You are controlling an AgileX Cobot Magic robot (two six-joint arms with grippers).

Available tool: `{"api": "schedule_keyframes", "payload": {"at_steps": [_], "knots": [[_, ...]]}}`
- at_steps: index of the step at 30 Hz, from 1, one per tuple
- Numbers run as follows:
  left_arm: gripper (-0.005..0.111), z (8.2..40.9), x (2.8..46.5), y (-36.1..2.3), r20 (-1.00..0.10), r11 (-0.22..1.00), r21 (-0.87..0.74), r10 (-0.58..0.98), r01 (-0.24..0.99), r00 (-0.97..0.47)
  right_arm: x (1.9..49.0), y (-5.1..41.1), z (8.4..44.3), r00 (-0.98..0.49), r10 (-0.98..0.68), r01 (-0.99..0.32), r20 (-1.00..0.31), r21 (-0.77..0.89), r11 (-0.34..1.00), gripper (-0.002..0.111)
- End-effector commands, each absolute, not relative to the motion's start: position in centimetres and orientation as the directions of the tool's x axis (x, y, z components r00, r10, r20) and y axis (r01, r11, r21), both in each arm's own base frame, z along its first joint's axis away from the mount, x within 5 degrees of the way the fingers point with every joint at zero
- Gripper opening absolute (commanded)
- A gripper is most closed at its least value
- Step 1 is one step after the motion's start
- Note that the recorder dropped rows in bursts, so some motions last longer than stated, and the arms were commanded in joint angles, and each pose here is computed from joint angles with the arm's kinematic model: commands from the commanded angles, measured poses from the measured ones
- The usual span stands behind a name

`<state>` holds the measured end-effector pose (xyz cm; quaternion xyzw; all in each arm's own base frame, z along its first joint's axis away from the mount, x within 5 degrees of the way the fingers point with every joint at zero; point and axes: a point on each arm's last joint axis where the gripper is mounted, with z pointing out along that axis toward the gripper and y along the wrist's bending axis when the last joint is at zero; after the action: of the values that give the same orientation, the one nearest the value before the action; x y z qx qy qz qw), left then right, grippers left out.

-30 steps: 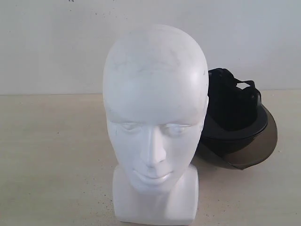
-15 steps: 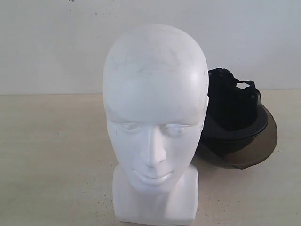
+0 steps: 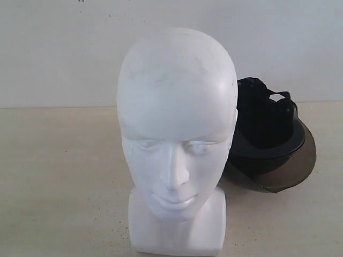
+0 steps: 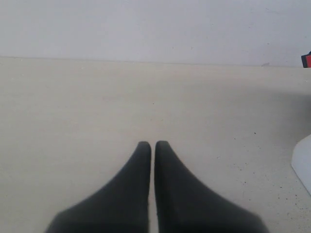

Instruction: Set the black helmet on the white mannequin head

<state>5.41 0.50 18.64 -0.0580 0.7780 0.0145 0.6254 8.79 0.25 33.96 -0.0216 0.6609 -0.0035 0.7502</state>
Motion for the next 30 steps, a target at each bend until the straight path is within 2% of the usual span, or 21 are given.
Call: {"api": "schedule_keyframes", "payload": {"at_steps": [1, 8, 13, 18, 23, 25, 27, 30], "knots": [[0.004, 18.6, 5.4, 0.4, -0.974, 0.993, -0.058, -0.078, -0.101, -0.210, 9.1, 0.2, 34.6, 0.169, 0.055, -0.026, -0.984, 0.051, 0.998, 0.000], [0.004, 18.6, 5.4, 0.4, -0.974, 0.993, -0.058, -0.078, -0.101, -0.210, 9.7, 0.1, 34.5, 0.160, 0.055, -0.023, -0.986, 0.052, 0.998, 0.000], [0.004, 18.6, 5.4, 0.4, -0.974, 0.993, -0.058, -0.078, -0.101, -0.210, 15.2, 0.5, 34.3, -0.132, 0.034, -0.033, -0.991, 0.039, 0.999, 0.000], [0.004, 18.6, 5.4, 0.4, -0.974, 0.993, -0.058, -0.078, -0.101, -0.210, 23.7, 0.9, 34.4, -0.441, -0.018, -0.068, -0.897, 0.014, 0.998, 0.000], [0.004, 18.6, 5.4, 0.4, -0.974, 0.993, -0.058, -0.078, -0.101, -0.210, 28.9, 1.1, 33.2, -0.543, -0.060, -0.092, -0.837, -0.012, 0.996, 0.002], [0.004, 18.6, 5.4, 0.4, -0.974, 0.993, -0.058, -0.078, -0.101, -0.210, 30.5, 1.0, 32.7, -0.560, -0.079, -0.096, -0.825, -0.030, 0.995, 0.008], [0.004, 18.6, 5.4, 0.4, -0.974, 0.993, -0.058, -0.078, -0.101, -0.210, 32.0, 1.1, 32.0, -0.581, -0.081, -0.097, -0.810, -0.030, 0.995, 0.021], [0.004, 18.6, 5.4, 0.4, -0.974, 0.993, -0.058, -0.078, -0.101, -0.210, 33.6, 1.1, 30.6, -0.624, -0.070, -0.093, -0.778, -0.015, 0.996, 0.047]]}}
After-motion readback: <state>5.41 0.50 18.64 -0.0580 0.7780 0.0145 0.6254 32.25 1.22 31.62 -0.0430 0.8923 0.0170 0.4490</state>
